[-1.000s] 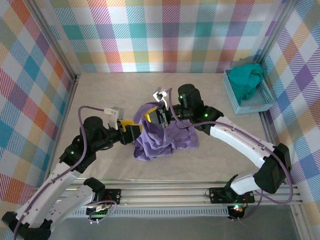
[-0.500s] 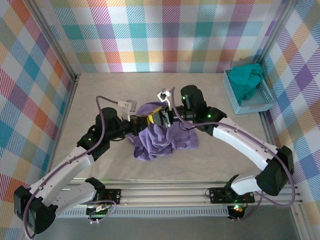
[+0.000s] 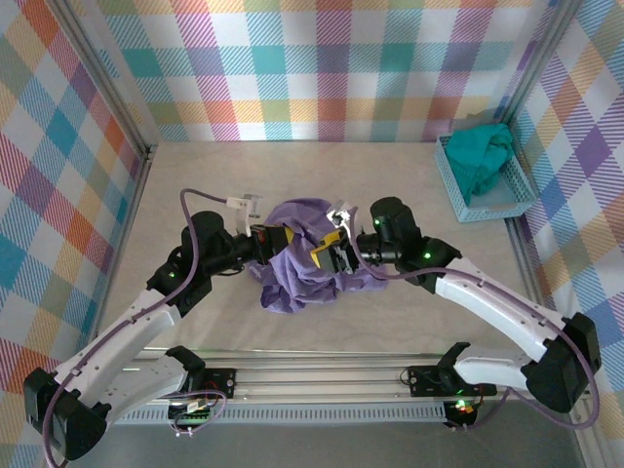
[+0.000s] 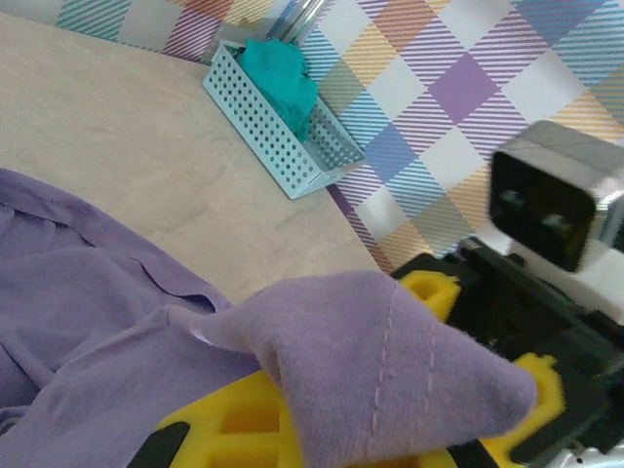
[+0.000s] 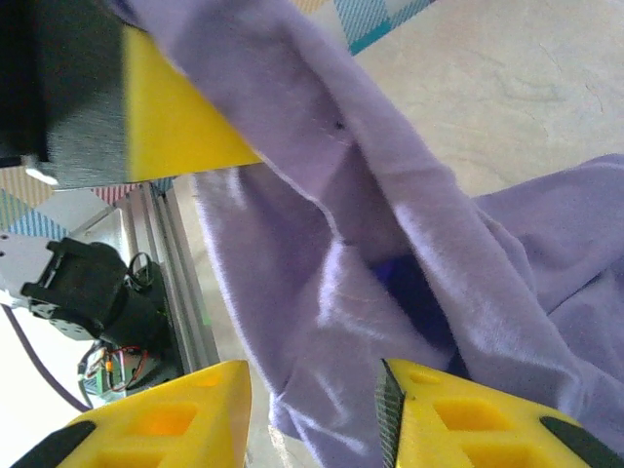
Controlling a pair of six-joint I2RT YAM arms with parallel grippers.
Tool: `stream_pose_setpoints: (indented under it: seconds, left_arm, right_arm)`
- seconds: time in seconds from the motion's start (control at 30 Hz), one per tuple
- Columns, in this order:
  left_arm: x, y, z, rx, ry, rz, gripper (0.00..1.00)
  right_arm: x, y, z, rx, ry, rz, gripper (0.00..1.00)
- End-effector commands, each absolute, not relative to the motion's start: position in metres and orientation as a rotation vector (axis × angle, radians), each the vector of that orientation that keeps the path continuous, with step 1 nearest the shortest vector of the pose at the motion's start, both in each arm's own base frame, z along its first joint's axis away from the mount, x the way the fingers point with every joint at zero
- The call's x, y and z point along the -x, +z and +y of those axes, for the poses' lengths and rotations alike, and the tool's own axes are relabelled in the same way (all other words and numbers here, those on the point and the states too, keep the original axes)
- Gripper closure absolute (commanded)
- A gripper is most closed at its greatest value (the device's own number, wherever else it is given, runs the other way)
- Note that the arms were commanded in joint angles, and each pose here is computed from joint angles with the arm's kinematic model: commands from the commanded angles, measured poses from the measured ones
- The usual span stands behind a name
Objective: Fold the inside-out t-shirt
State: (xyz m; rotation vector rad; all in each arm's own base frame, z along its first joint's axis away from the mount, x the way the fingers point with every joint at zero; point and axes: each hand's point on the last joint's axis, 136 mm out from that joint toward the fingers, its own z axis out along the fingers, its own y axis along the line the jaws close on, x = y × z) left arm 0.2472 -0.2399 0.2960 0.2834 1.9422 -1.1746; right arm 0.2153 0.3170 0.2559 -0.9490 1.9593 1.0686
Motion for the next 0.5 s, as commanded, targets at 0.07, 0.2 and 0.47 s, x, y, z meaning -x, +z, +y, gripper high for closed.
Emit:
stream_pose_setpoints:
  seconds: [0.07,0.2,0.47]
  left_arm:
    - [-0.243,0.305,-0.238,-0.304,-1.194,1.896,1.0]
    - [-0.244,0.305,-0.236,-0.296,-1.175,1.897,1.0]
    - [-0.269,0.302,-0.21,-0.07,-1.033,1.918,1.0]
  right_arm:
    - [-0.229,0.27,0.339,0.998,1.081,1.874,0.61]
    - [-0.229,0.271,0.346,1.022,1.102,1.874,0.8]
    - [-0.2,0.263,0.316,1.066,1.058,1.874,1.0]
